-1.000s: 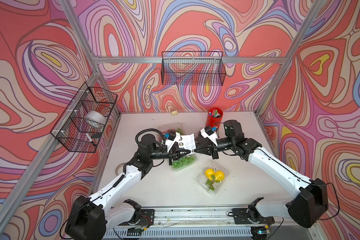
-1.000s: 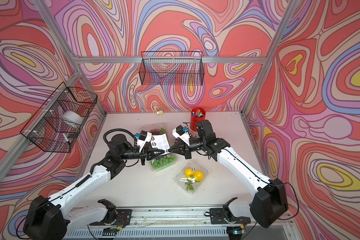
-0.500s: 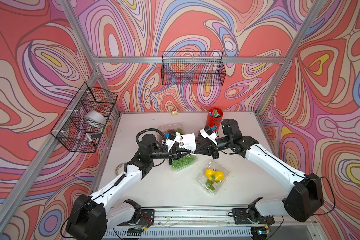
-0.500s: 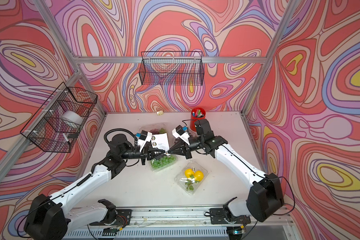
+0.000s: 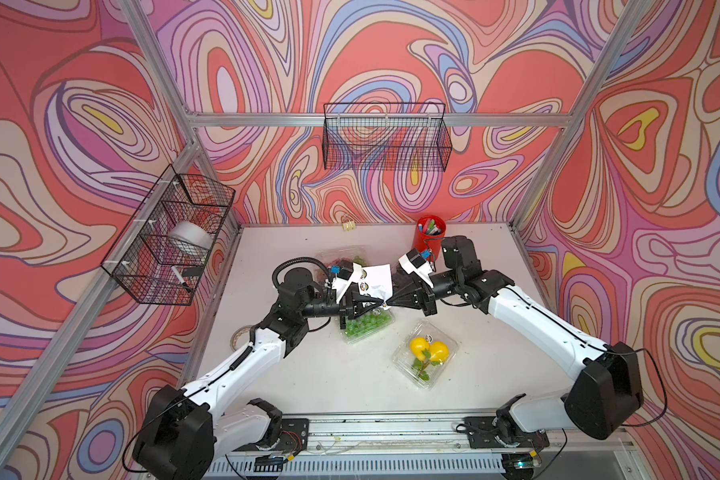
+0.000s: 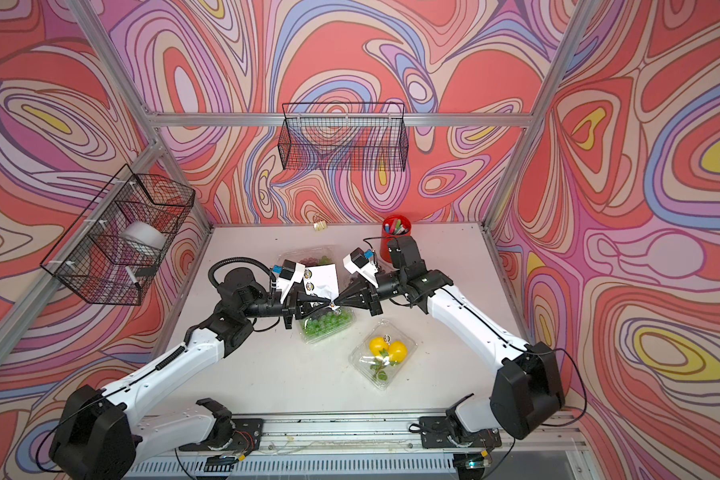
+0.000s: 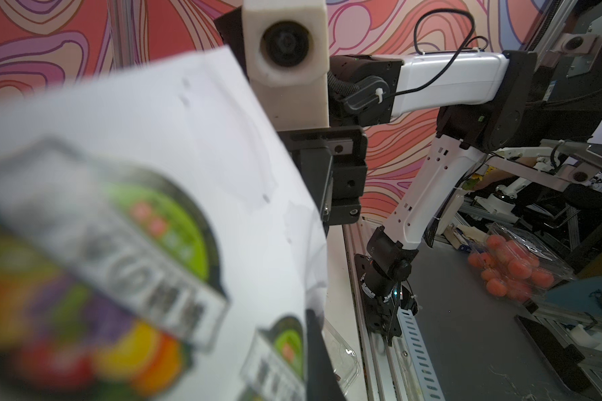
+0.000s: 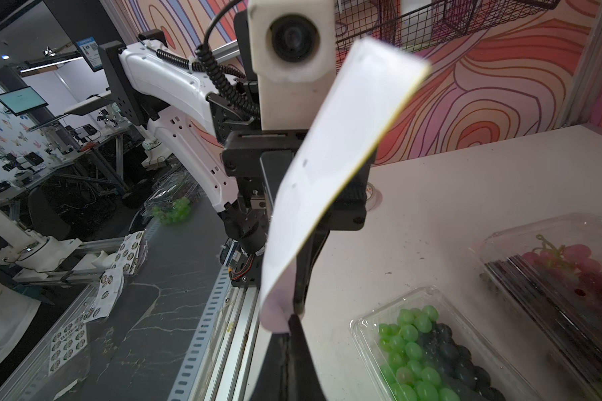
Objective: Label fruit boxes
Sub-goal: Adjust the label sticker.
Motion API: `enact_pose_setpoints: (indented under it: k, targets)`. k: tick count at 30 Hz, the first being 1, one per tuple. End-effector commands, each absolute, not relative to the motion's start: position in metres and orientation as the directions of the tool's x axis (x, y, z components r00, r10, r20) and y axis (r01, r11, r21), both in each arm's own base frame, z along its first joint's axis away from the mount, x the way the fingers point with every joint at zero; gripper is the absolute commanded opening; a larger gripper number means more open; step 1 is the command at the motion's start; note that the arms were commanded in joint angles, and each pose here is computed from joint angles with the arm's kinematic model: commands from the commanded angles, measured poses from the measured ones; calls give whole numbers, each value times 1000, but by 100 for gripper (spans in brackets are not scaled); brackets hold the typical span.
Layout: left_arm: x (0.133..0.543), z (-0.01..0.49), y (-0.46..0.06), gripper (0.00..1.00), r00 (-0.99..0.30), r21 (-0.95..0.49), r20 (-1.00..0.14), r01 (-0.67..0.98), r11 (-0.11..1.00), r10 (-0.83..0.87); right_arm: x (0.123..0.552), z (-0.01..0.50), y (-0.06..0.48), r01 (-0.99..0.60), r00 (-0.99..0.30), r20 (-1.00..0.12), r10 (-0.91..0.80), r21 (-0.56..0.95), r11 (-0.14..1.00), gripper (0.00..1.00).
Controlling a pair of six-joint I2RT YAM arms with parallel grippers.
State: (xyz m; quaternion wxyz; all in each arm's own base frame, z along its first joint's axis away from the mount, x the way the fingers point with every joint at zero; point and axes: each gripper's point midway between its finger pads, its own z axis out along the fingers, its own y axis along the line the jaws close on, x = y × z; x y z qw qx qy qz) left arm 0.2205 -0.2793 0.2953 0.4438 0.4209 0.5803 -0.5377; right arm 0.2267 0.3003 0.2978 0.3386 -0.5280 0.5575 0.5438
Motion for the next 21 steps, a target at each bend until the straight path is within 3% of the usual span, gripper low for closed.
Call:
enact_pose_setpoints:
  k: [1, 4, 9, 13, 15, 21]
  targets:
    - [220, 303, -284, 0, -222, -222, -975, 973, 56, -2, 230, 302, 301, -962, -207, -957, -204, 237, -135, 0]
    - [224, 303, -283, 0, -224, -223, -975, 970, 92, -6, 232, 301, 300, -969, -203, -956, -211, 227, -93, 5]
    - [240, 299, -274, 0, -236, -234, -972, 943, 237, -19, 249, 301, 290, -976, -210, -955, -211, 192, 102, 25]
    - [264, 290, -259, 0, -288, -270, -957, 866, 422, -22, 279, 303, 275, -902, -316, -932, -178, 236, 362, 31]
    - [273, 285, -252, 0, -308, -280, -951, 827, 488, -23, 286, 301, 270, -856, -387, -906, -172, 283, 432, 31]
    - [282, 275, -247, 0, -361, -304, -933, 779, 548, -4, 306, 290, 270, -662, -607, -788, -101, 431, 613, 28]
